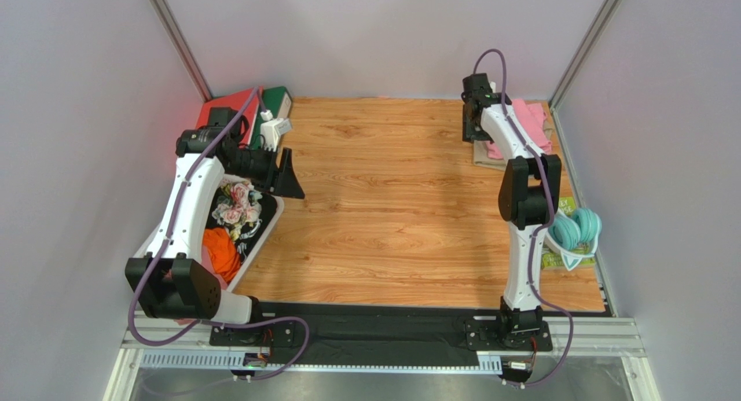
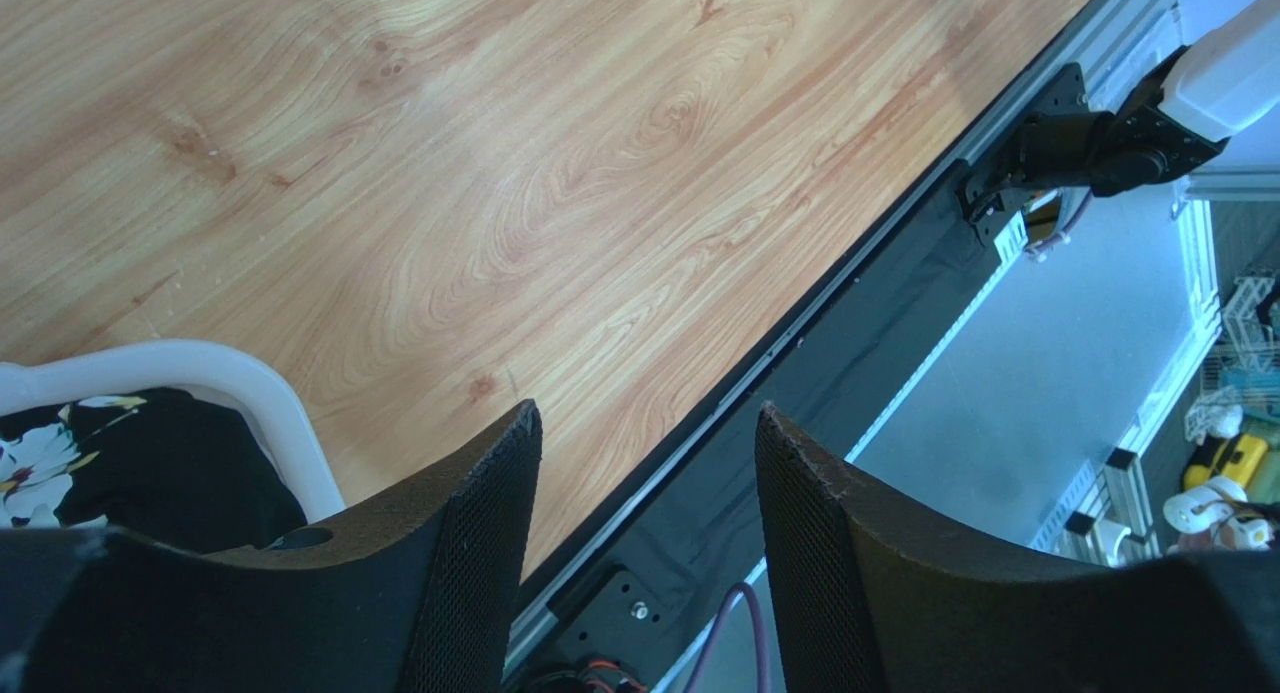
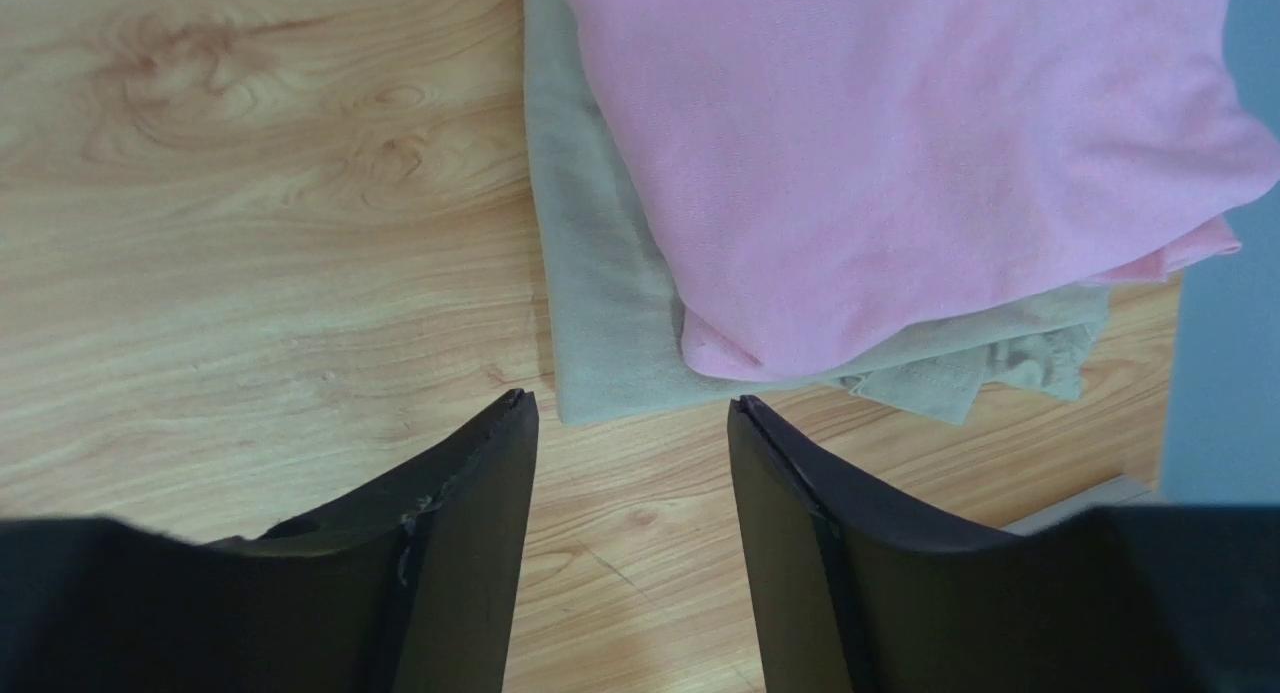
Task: Fold and stack the t-shirts
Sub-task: Smooth out wrinkles on the folded tshirt
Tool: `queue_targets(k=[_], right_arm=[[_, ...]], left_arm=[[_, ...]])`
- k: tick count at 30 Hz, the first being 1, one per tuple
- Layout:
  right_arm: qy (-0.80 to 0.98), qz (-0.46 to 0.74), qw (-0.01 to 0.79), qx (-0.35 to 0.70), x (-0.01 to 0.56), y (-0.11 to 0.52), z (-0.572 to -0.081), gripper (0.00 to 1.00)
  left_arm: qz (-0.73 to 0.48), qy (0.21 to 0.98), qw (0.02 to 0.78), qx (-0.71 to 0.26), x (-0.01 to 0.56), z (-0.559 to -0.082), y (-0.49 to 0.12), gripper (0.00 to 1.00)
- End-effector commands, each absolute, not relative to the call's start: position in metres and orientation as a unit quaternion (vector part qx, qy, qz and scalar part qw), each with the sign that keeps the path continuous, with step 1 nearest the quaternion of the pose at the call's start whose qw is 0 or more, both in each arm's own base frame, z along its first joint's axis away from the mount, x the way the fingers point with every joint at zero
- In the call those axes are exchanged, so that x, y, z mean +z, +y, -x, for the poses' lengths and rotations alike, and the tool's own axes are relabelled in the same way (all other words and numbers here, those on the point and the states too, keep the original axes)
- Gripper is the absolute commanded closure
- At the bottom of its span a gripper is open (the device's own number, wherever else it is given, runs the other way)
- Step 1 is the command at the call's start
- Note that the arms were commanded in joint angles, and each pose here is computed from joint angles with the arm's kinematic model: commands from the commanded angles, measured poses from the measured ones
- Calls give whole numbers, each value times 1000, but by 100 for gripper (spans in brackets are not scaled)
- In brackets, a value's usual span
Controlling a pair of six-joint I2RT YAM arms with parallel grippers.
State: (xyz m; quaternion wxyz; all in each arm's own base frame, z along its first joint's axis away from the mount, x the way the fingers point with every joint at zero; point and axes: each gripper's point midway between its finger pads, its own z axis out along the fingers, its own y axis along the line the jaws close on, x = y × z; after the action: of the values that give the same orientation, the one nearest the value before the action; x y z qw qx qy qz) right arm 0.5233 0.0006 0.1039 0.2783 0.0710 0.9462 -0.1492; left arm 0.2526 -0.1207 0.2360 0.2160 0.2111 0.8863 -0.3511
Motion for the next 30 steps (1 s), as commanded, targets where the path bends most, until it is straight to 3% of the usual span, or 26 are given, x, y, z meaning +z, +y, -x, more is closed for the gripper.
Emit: queue_targets(k=[1,4,7,30], right_arm=[[933,-75,283,-210,114,-20,-523,49],[929,-82,283,-224,115,-29,-520,41],[929,-87,280,-226,113,-33,-519,40],[940,-112,237,-218,67,-51,-525,48]], left_arm=[[-227,876,231,-359,245,-248,-124,38],[-229,875,232,-359,246,-247,-124,38],[-229,875,232,-358,246,-247,-124,38],[-232,874,234,-356,249,-250,-124,38]])
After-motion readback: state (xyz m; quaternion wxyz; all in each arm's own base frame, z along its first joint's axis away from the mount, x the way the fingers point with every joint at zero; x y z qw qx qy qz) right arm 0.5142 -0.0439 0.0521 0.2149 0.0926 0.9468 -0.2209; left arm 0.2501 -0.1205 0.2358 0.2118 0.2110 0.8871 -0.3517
